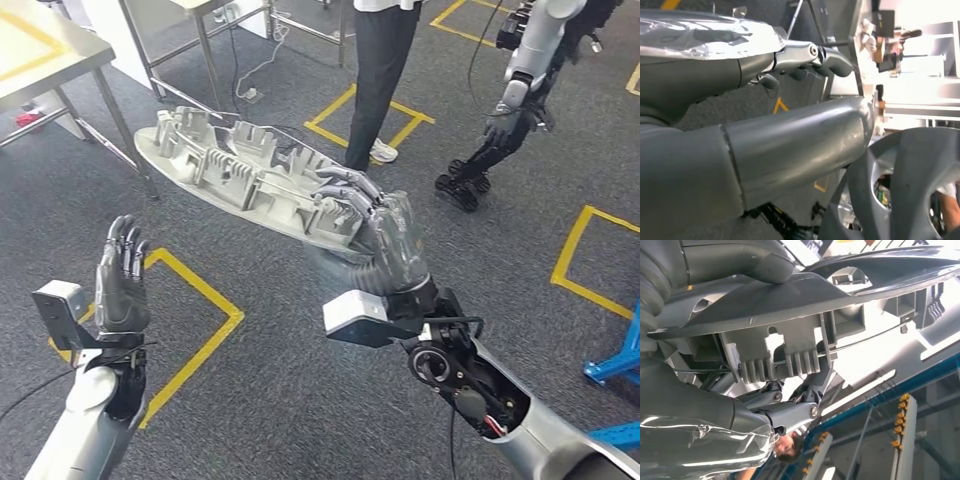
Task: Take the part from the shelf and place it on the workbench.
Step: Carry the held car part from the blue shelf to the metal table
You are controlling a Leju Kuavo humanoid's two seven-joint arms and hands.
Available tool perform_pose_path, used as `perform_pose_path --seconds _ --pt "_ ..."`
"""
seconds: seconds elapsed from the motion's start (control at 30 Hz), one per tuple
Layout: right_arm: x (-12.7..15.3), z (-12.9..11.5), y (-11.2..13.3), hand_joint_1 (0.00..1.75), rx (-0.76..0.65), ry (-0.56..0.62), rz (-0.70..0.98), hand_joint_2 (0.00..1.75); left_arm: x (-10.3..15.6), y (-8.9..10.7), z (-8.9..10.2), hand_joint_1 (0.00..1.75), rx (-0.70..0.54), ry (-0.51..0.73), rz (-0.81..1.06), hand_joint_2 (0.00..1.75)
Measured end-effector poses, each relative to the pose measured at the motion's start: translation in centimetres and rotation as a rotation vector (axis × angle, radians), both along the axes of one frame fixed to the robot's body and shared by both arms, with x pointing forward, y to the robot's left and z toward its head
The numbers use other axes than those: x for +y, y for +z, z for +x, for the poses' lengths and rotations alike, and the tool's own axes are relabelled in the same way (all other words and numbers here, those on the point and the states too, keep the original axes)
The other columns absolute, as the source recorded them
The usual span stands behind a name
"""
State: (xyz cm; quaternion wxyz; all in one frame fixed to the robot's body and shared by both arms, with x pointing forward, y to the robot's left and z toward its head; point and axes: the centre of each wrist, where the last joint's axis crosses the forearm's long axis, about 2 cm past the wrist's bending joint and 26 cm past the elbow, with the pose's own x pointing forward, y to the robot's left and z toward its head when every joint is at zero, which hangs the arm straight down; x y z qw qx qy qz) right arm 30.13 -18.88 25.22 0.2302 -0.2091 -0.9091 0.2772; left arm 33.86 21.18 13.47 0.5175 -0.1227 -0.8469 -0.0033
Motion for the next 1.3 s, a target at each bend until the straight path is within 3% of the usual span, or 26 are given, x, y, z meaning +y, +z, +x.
perform_pose_path --seconds 1.3 --pt "-0.4 0.2 -0.5 1.75 0.022 -0.032 -0.005 1.75 -0.2 1.2 0.6 0.0 -0.034 0.003 0.02 0.0"
